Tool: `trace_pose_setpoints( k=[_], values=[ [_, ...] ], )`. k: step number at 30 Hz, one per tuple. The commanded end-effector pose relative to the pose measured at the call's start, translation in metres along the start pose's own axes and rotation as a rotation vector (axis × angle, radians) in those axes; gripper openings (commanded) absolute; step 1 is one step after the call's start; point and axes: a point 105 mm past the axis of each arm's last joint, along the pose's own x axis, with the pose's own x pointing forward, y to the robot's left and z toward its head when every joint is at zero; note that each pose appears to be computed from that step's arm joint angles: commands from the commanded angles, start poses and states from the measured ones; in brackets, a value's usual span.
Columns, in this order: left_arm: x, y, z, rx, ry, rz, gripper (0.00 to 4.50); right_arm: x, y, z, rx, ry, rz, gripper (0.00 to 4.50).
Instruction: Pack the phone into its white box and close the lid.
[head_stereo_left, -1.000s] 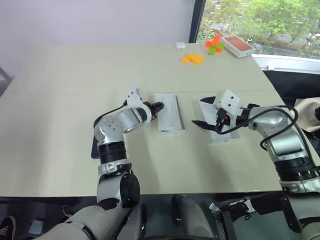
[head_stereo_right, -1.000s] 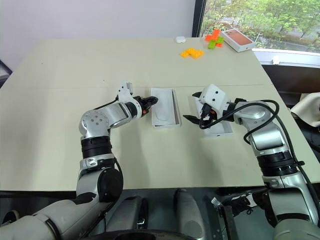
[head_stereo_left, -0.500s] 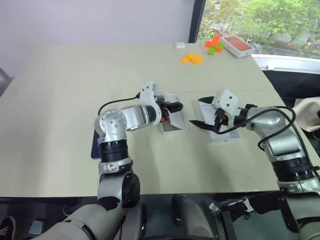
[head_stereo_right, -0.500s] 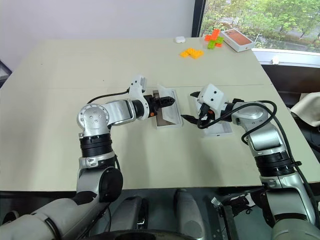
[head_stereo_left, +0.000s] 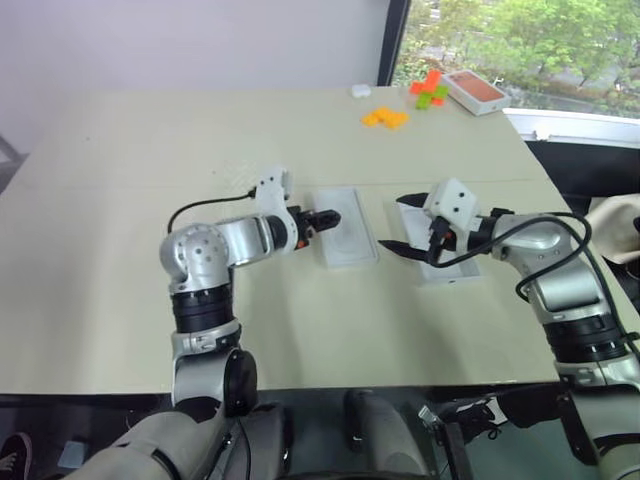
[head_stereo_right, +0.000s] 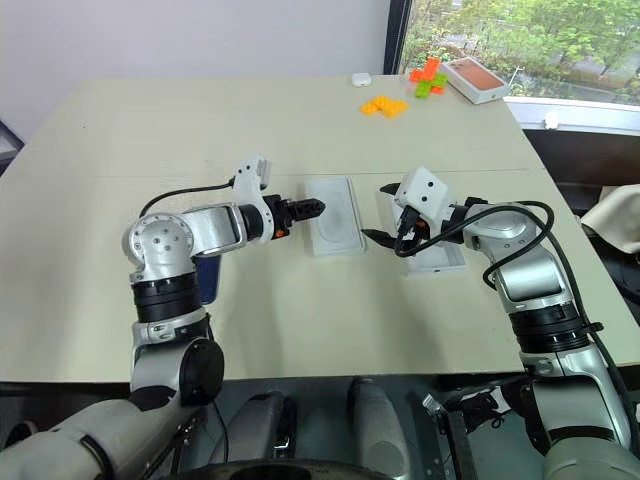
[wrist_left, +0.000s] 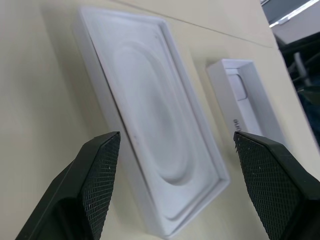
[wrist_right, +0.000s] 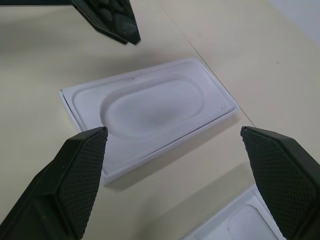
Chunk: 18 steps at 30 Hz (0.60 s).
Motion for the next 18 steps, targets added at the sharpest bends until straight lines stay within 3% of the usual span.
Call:
trace_pose_setpoints(
  k=[1,6,11,18],
  values=[
    [-0.013,-0.001,0.021,0.156,-0.103,-0.010,3.81,-0.005,-0.010,0.024,-0.001,-0.081,-0.042,4.50],
    [-0.046,0.023,0.043,0.359,-0.190,-0.037,3.81,0.002,-0.005,0.033,0.090,-0.117,-0.055,4.50],
    [-0.082,0.050,0.047,0.649,-0.198,-0.067,3.81,0.025,-0.001,0.027,0.006,-0.036,-0.106,4.50],
    [-0.103,0.036,0.041,0.763,-0.239,-0.227,3.81,0.065,0.003,0.056,0.048,-0.129,-0.149,4.50]
  ],
)
